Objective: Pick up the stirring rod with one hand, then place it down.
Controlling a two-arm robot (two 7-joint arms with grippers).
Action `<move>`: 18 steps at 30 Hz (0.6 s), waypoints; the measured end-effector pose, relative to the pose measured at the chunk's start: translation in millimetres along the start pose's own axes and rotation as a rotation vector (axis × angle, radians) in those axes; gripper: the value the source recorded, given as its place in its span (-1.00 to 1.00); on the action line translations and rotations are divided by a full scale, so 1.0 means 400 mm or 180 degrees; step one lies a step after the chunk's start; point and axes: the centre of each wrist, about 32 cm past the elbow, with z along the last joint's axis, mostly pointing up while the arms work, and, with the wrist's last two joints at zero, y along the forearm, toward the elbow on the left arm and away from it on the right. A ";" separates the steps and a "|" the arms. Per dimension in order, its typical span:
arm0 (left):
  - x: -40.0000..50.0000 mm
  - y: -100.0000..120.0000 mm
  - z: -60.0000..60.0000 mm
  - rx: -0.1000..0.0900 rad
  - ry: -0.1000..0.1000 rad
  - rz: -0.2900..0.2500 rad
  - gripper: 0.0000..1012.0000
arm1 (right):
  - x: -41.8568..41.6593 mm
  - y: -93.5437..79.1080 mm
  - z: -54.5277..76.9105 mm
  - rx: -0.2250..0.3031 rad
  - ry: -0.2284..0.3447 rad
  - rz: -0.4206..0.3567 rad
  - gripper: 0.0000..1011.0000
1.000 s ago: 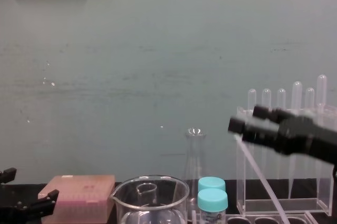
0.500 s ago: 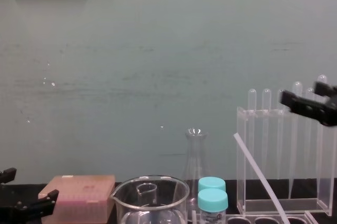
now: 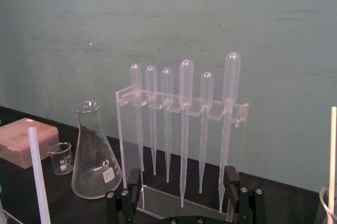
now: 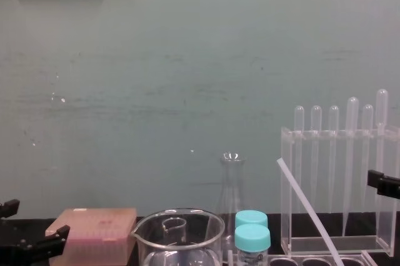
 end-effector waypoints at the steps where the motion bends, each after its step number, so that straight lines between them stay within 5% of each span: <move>1: 0.000 0.000 0.000 0.0000 0.0000 0.0000 0.98 | 0.000 0.000 0.000 0.0006 -0.0001 0.0002 0.98; 18: 0.000 0.000 0.000 0.0000 0.0000 0.0000 0.98 | 0.002 0.004 0.003 0.0061 -0.0019 0.0036 0.98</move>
